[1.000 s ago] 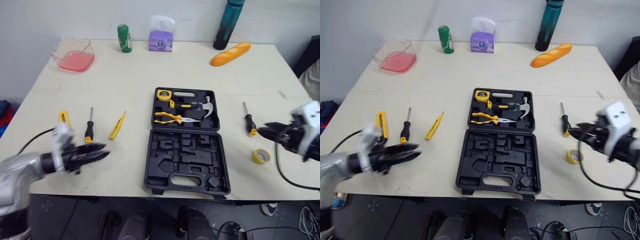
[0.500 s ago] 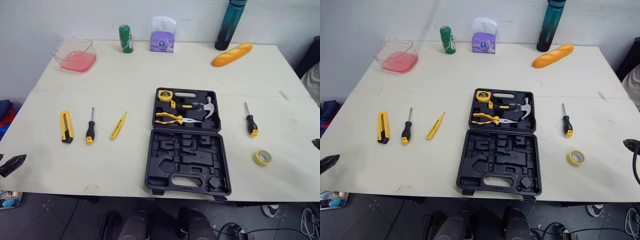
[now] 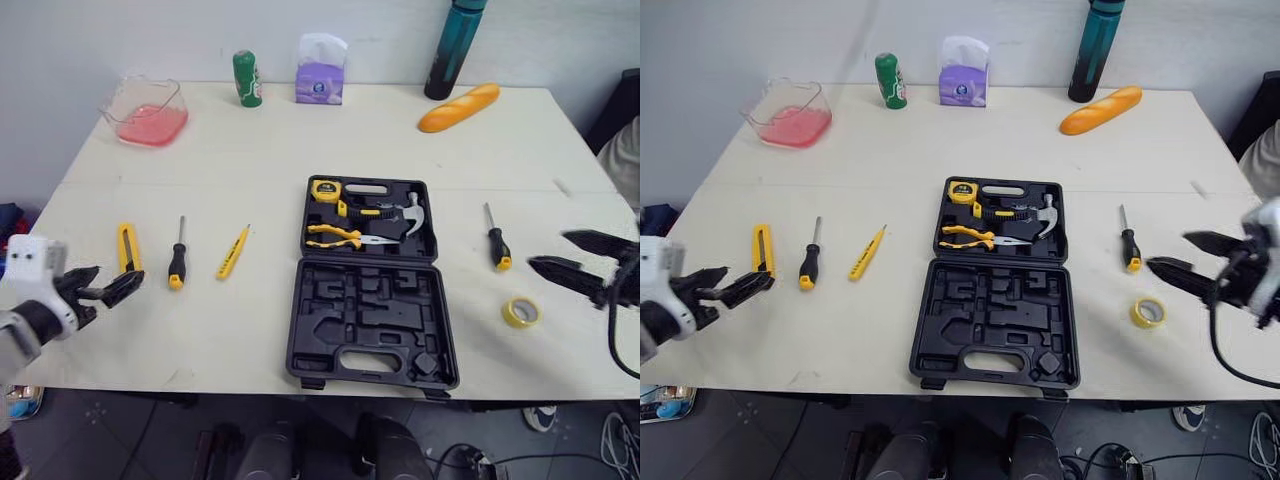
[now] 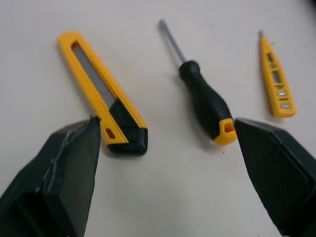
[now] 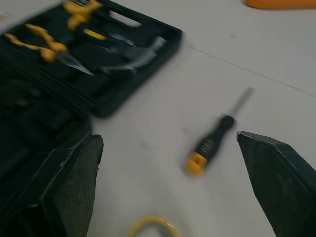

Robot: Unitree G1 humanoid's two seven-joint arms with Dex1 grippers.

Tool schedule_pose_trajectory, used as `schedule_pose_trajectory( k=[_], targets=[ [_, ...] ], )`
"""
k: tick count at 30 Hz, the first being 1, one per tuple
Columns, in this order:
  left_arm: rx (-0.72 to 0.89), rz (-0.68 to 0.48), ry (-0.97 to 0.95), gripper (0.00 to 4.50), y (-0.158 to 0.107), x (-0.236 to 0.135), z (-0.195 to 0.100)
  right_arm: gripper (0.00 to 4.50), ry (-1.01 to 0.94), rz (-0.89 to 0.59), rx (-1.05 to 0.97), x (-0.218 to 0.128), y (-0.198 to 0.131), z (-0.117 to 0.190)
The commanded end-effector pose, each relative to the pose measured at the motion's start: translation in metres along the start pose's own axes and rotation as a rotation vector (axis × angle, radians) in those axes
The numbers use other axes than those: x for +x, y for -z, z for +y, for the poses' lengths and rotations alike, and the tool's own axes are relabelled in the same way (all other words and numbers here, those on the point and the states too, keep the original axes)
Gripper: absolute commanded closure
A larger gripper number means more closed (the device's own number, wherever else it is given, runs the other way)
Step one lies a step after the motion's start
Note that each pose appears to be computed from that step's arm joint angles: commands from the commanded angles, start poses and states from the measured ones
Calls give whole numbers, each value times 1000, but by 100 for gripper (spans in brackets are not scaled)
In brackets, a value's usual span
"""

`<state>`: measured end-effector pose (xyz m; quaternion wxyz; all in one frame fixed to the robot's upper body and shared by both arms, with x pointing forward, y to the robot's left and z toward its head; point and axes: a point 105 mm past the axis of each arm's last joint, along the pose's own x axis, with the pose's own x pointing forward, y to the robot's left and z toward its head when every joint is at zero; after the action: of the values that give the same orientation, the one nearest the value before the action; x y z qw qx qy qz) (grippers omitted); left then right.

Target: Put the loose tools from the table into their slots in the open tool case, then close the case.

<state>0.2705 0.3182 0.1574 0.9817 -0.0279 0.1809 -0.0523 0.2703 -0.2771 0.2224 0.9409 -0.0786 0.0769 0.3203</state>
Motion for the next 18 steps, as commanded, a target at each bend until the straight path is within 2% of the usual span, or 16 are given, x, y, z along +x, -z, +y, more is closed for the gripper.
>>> schedule_pose_trajectory(
  k=[1, 2, 5, 12, 13, 15, 18],
  targets=[
    [-7, 63, -70, 0, 4, 10, -15, 2, -269, -95, -63, 30, -37, 65],
    [-19, 67, -55, 0, 4, 16, -25, 2, -352, -109, -86, 38, -43, 84],
    [-42, 82, -49, 0, 4, 28, -39, 2, -471, -130, -119, 52, -53, 111],
    [-36, 119, -77, 0, 10, 63, -41, 2, -653, -202, -163, 98, -68, 155],
    [-37, 121, -81, 55, 11, 68, -42, 0, -657, -208, -160, 103, -69, 156],
    [-48, 139, -67, 127, 16, 76, -49, 0, -661, -216, -166, 112, -69, 158],
    [-41, 140, -53, 271, 20, 82, -58, 0, -656, -225, -186, 124, -69, 160]
  ],
)
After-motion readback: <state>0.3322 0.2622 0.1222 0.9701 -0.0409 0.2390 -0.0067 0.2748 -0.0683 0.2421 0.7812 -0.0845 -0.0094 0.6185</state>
